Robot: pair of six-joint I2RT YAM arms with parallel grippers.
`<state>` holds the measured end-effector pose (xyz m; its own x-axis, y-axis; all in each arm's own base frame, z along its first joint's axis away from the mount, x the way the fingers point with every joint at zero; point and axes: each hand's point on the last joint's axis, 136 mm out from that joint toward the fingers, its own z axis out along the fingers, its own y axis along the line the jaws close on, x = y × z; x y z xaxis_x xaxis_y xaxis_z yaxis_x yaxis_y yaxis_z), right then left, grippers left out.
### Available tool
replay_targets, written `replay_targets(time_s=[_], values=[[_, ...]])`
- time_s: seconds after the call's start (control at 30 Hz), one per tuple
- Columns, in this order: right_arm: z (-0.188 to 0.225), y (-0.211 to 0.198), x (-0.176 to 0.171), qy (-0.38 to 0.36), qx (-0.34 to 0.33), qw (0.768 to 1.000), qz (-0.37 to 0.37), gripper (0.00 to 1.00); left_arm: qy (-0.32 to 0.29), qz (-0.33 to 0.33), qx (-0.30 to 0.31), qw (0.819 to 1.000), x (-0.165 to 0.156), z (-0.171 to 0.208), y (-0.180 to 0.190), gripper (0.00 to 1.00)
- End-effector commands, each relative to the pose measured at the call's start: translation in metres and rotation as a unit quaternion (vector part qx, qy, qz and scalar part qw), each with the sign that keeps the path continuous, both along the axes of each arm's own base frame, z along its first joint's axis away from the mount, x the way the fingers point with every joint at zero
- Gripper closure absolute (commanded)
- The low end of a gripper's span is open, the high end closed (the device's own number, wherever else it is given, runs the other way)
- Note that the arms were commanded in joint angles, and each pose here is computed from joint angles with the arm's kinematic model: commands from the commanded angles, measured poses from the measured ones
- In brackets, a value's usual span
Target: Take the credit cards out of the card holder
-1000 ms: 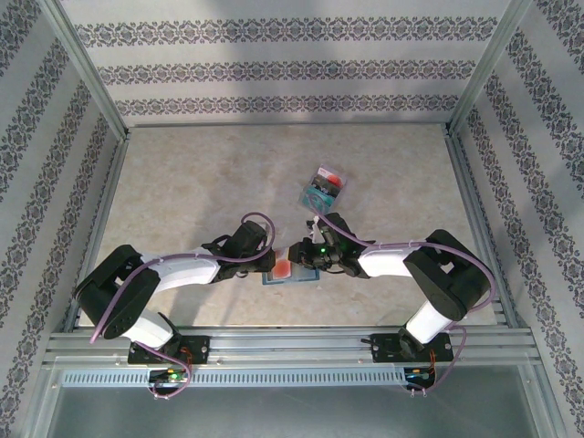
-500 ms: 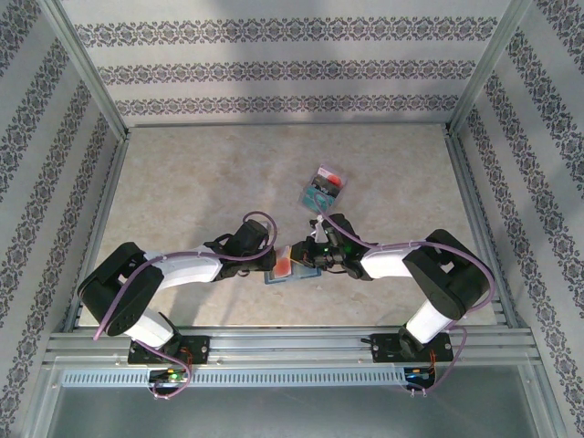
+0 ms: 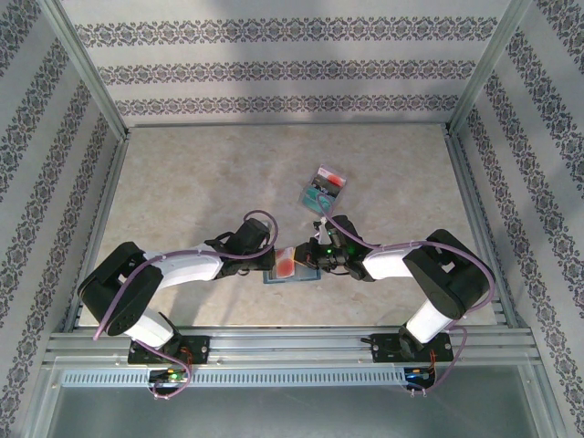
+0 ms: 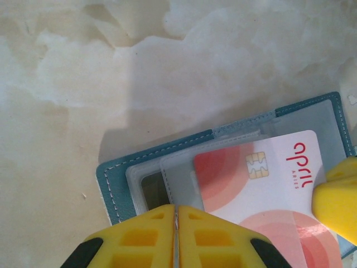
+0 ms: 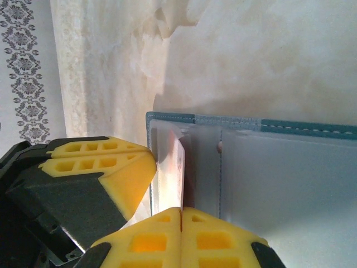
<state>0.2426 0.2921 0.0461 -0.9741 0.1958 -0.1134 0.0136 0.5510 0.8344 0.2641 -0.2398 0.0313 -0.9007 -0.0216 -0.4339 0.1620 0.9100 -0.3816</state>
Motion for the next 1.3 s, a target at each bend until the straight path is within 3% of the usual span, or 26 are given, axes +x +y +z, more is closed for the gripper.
replay_targets(time_s=[0.0, 0.13, 0.5, 0.77, 1.27], values=[[-0.002, -0.005, 0.002, -0.011, -0.012, 1.0, -0.004, 0.96, -0.02, -0.017, 0.004, 1.0, 0.001, 0.02, -0.004, 0.89], [-0.001, -0.005, 0.002, -0.012, -0.012, 1.0, -0.002, 0.96, -0.028, -0.029, -0.01, 0.999, 0.001, 0.03, -0.013, 0.87], [0.007, 0.0, 0.0, -0.022, -0.004, 1.0, 0.005, 0.92, 0.03, -0.045, -0.014, 0.998, -0.012, -0.009, -0.022, 0.88], [0.012, 0.011, -0.002, -0.031, 0.006, 0.999, 0.017, 0.86, 0.041, -0.033, -0.022, 0.998, -0.013, -0.017, -0.023, 0.91], [0.022, -0.005, 0.001, -0.049, 0.004, 0.999, 0.001, 0.9, 0.031, -0.012, 0.006, 0.999, -0.011, -0.017, -0.008, 0.92]])
